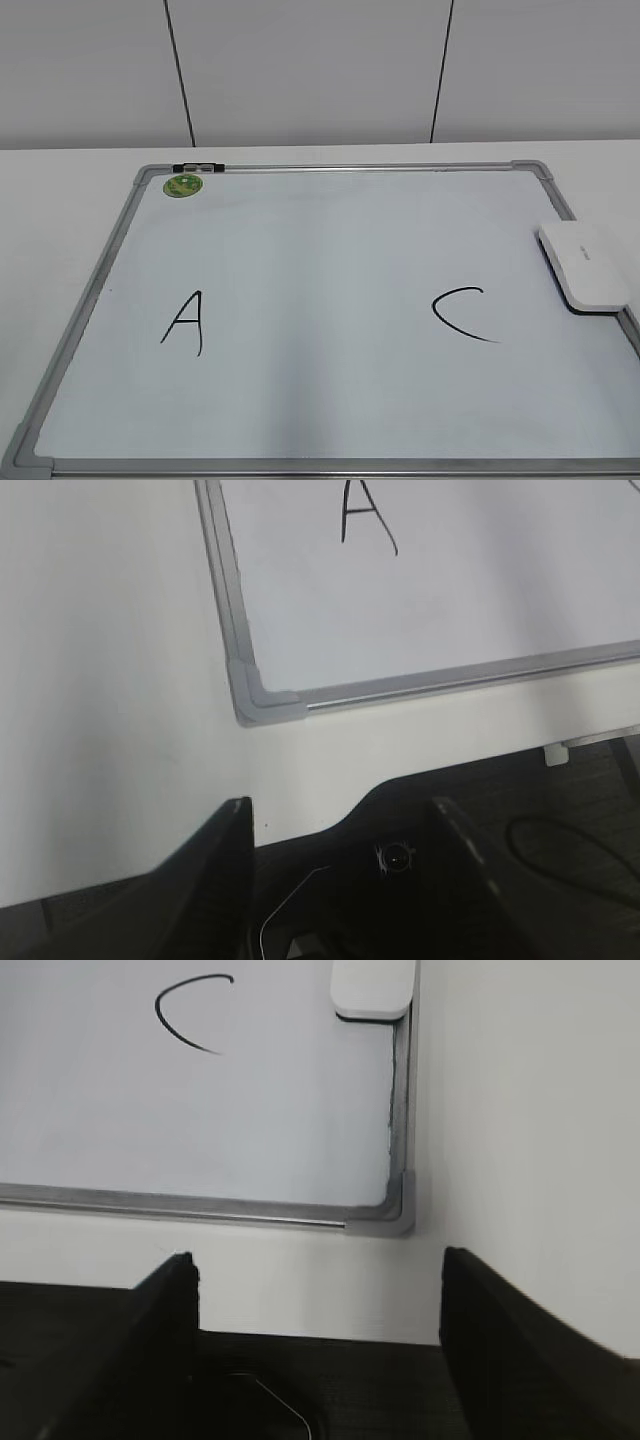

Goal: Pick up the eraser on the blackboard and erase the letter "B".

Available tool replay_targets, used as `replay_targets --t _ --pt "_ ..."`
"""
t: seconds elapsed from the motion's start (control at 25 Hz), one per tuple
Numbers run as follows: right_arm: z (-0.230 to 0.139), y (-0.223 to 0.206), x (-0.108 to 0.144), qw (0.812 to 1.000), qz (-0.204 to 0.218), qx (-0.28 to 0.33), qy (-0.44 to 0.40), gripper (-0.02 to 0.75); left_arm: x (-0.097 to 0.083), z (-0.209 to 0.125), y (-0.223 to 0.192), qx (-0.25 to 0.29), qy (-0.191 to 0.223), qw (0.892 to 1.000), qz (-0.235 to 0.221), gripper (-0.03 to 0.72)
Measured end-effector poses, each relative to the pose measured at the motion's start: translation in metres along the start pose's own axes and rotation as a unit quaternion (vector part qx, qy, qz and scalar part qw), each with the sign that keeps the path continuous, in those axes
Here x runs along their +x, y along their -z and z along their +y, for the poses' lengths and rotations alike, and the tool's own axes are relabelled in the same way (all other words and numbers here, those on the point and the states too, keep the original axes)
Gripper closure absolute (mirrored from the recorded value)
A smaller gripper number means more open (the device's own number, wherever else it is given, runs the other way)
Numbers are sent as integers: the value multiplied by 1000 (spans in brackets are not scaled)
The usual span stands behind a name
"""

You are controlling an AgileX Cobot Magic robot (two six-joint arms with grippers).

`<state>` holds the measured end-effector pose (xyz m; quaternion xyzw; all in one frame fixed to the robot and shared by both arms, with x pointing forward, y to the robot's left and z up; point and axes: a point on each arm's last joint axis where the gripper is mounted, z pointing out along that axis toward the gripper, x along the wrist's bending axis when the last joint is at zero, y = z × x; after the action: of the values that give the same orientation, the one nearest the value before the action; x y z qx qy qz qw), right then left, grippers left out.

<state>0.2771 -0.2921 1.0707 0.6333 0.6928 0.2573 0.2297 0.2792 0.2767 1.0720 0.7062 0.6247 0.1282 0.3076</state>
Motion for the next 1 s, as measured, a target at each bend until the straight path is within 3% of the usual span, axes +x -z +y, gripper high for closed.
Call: replay_targets --t 0.16,0.52,1.0 --pt "-17 -18 -2 1000 -8 24 -4 184 7 -12 -13 15 3 1000 21 282" --pt "-19 -26 -8 999 -40 17 -13 208 21 -8 -22 -25 -15 996 83 272" --pt "-19 -26 -8 999 -40 18 -17 246 21 -7 -22 -30 -17 996 85 281"
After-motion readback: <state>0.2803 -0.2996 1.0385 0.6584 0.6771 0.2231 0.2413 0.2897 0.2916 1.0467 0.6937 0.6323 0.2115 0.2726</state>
